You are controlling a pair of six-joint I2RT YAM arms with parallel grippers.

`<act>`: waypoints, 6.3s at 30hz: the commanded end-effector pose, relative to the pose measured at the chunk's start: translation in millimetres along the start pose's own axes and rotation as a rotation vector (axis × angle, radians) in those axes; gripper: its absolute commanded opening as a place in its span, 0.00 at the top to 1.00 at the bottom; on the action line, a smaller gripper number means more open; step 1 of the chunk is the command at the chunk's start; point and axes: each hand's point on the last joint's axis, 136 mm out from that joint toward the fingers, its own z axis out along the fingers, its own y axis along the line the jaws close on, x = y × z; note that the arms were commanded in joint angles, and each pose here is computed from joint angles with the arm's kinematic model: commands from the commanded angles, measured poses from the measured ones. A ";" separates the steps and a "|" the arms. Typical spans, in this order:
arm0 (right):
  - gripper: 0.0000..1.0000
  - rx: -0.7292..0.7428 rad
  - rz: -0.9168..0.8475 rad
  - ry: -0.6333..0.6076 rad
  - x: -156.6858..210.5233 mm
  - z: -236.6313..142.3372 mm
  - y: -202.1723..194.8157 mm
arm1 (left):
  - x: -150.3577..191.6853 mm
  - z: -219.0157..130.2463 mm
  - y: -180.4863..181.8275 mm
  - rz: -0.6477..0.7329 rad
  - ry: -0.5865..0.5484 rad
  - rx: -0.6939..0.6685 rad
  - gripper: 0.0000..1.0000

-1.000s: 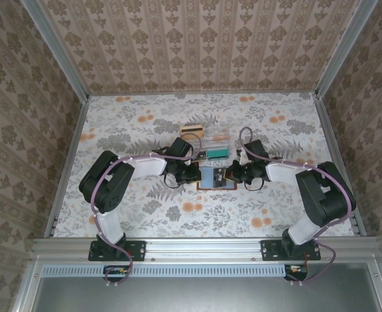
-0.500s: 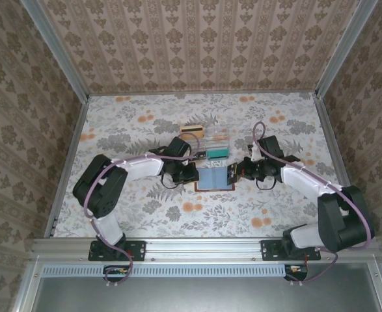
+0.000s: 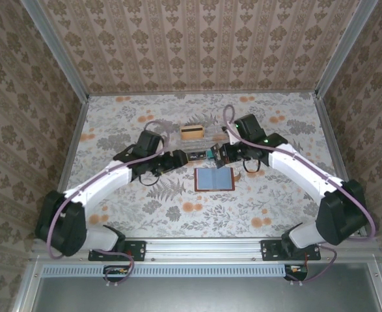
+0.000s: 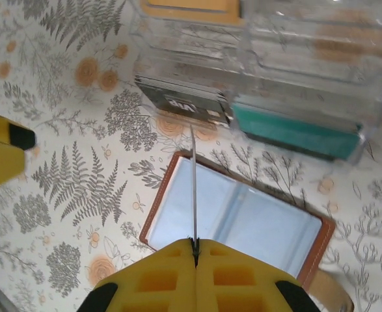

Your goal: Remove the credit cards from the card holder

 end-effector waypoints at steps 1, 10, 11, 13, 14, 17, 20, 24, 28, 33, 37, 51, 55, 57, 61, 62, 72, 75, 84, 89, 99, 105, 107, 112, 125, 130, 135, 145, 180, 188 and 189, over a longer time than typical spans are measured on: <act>1.00 0.055 -0.230 0.022 -12.4 3.4 5.2 | -2.3 -23.5 19.7 -0.028 -0.051 -0.052 0.10; 1.00 0.087 -0.693 -0.093 -72.0 13.9 35.6 | -8.2 -76.1 51.4 -0.099 -0.189 -0.070 0.00; 1.00 0.082 -0.729 -0.091 -76.1 14.5 39.1 | -7.5 -79.0 53.3 -0.103 -0.194 -0.072 0.00; 1.00 0.068 -0.814 -0.038 -72.8 21.9 42.1 | -6.0 -85.1 57.0 -0.109 -0.204 -0.074 0.00; 1.00 0.065 -0.852 -0.018 -70.2 26.2 42.8 | -5.0 -86.9 58.4 -0.110 -0.206 -0.075 0.00; 1.00 0.086 -0.960 0.042 -63.6 34.1 42.3 | -2.0 -93.6 63.4 -0.119 -0.216 -0.085 0.00; 1.00 0.100 -1.059 0.082 -53.2 43.9 41.0 | 1.9 -98.1 67.9 -0.132 -0.224 -0.092 0.00; 1.00 0.117 -1.175 0.105 -39.6 56.2 39.1 | 6.1 -104.3 73.7 -0.142 -0.243 -0.102 0.00; 1.00 0.136 -1.257 0.149 -27.6 72.3 35.7 | 8.5 -107.1 78.2 -0.157 -0.253 -0.105 0.00; 1.00 0.142 -1.310 0.189 -18.2 90.1 34.3 | 9.8 -107.3 80.2 -0.164 -0.249 -0.105 0.00; 1.00 0.137 -1.318 0.211 -15.0 102.3 33.3 | 11.2 -106.1 82.2 -0.169 -0.244 -0.107 0.00; 1.00 0.157 -1.312 0.209 -18.6 132.7 28.8 | 14.5 -108.6 88.2 -0.191 -0.245 -0.113 0.00; 1.00 0.153 -1.305 0.213 -17.5 137.9 28.4 | 13.9 -109.4 88.6 -0.194 -0.249 -0.111 0.00; 1.00 0.152 -1.307 0.214 -17.0 139.0 28.2 | 14.1 -108.8 89.3 -0.197 -0.247 -0.112 0.00; 1.00 0.163 -1.319 0.216 -19.1 137.3 27.2 | 14.2 -108.3 89.2 -0.198 -0.246 -0.108 0.00; 1.00 0.164 -1.319 0.215 -19.6 136.7 27.1 | 14.3 -108.0 89.7 -0.198 -0.246 -0.108 0.00; 1.00 0.177 -1.340 0.200 -28.2 124.2 32.7 | 14.8 -106.3 89.1 -0.207 -0.242 -0.095 0.00; 1.00 0.172 -1.356 0.203 -29.9 117.1 36.7 | 16.1 -105.2 89.8 -0.211 -0.239 -0.094 0.00; 1.00 0.184 -1.398 0.234 -21.7 116.3 31.9 | 15.8 -104.3 89.2 -0.212 -0.239 -0.086 0.00; 1.00 0.193 -1.413 0.253 -17.5 123.2 24.8 | 16.5 -104.5 89.2 -0.211 -0.237 -0.087 0.00; 1.00 0.173 -1.409 0.263 -14.2 122.5 26.1 | 17.6 -106.8 89.7 -0.209 -0.237 -0.091 0.00; 1.00 0.149 -1.416 0.269 -14.9 107.8 36.5 | 17.2 -105.7 89.5 -0.213 -0.240 -0.084 0.00; 1.00 0.153 -1.433 0.272 -13.9 105.6 37.9 | 17.5 -105.4 89.6 -0.214 -0.239 -0.084 0.00; 1.00 0.174 -1.454 0.272 -14.1 104.6 38.0 | 18.1 -105.2 90.5 -0.216 -0.239 -0.085 0.00; 1.00 0.185 -1.467 0.266 -17.0 108.8 39.8 | 18.0 -104.4 92.3 -0.221 -0.241 -0.086 0.00; 1.00 0.176 -1.438 0.269 -12.9 118.6 35.0 | 17.6 -104.2 92.0 -0.219 -0.241 -0.084 0.00; 1.00 0.158 -1.393 0.277 -8.9 127.9 29.7 | 19.1 -104.0 93.2 -0.222 -0.235 -0.088 0.00; 0.91 0.158 -1.320 0.262 -11.1 140.4 22.2 | 17.4 -105.6 95.1 -0.227 -0.241 -0.093 0.00; 0.65 0.355 -1.208 0.128 -52.1 135.6 5.8 | 8.9 -97.7 96.1 -0.236 -0.229 -0.079 0.00; 0.59 0.363 -1.045 -0.012 -65.1 92.2 17.4 | 2.9 -89.3 90.2 -0.251 -0.213 -0.036 0.02; 0.59 0.360 -1.018 -0.021 -62.8 85.6 17.9 | 2.0 -86.9 89.3 -0.255 -0.208 -0.029 0.02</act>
